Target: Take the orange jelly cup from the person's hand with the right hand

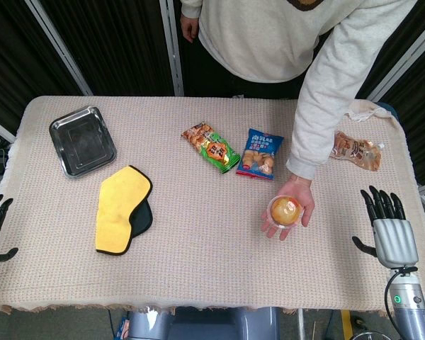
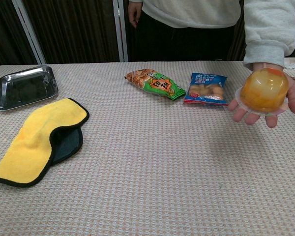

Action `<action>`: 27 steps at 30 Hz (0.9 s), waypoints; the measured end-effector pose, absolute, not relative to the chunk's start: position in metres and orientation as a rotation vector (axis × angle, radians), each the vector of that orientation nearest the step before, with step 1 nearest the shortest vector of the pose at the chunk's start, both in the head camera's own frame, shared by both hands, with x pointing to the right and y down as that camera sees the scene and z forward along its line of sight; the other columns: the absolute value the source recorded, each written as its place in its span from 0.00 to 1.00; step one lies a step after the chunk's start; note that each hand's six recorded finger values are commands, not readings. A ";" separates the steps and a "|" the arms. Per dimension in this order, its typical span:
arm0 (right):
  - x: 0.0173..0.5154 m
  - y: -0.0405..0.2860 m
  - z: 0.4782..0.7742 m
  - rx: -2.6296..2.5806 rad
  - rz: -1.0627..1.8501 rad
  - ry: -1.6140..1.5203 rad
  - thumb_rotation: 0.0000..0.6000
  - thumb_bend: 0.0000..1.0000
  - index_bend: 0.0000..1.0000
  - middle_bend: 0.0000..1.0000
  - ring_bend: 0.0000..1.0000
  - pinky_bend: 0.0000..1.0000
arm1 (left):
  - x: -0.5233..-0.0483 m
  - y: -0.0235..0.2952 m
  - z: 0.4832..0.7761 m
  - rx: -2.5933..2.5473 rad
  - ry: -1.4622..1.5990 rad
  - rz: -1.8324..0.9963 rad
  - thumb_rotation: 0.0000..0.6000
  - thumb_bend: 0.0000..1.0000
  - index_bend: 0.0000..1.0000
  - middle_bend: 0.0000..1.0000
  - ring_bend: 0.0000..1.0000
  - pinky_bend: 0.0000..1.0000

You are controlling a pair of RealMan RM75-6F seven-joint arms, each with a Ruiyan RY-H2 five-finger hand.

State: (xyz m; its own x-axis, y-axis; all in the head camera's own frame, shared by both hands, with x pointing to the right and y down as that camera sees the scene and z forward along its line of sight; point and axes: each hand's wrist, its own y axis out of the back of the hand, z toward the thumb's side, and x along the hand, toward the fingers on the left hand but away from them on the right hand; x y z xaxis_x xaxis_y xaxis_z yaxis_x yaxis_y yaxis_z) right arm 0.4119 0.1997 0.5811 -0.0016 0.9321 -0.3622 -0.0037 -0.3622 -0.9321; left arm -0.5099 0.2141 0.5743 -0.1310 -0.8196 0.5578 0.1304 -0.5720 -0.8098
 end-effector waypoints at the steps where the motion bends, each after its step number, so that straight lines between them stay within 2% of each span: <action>1: 0.412 0.200 0.581 -1.472 1.479 -1.007 1.00 0.09 0.00 0.00 0.00 0.00 | -0.510 0.214 0.574 -1.456 0.798 -1.780 1.00 0.20 0.00 0.00 0.00 0.00; 27: 0.412 0.199 0.580 -1.476 1.473 -1.020 1.00 0.09 0.00 0.00 0.00 0.00 | -0.508 0.219 0.576 -1.478 0.763 -1.808 1.00 0.20 0.00 0.00 0.00 0.00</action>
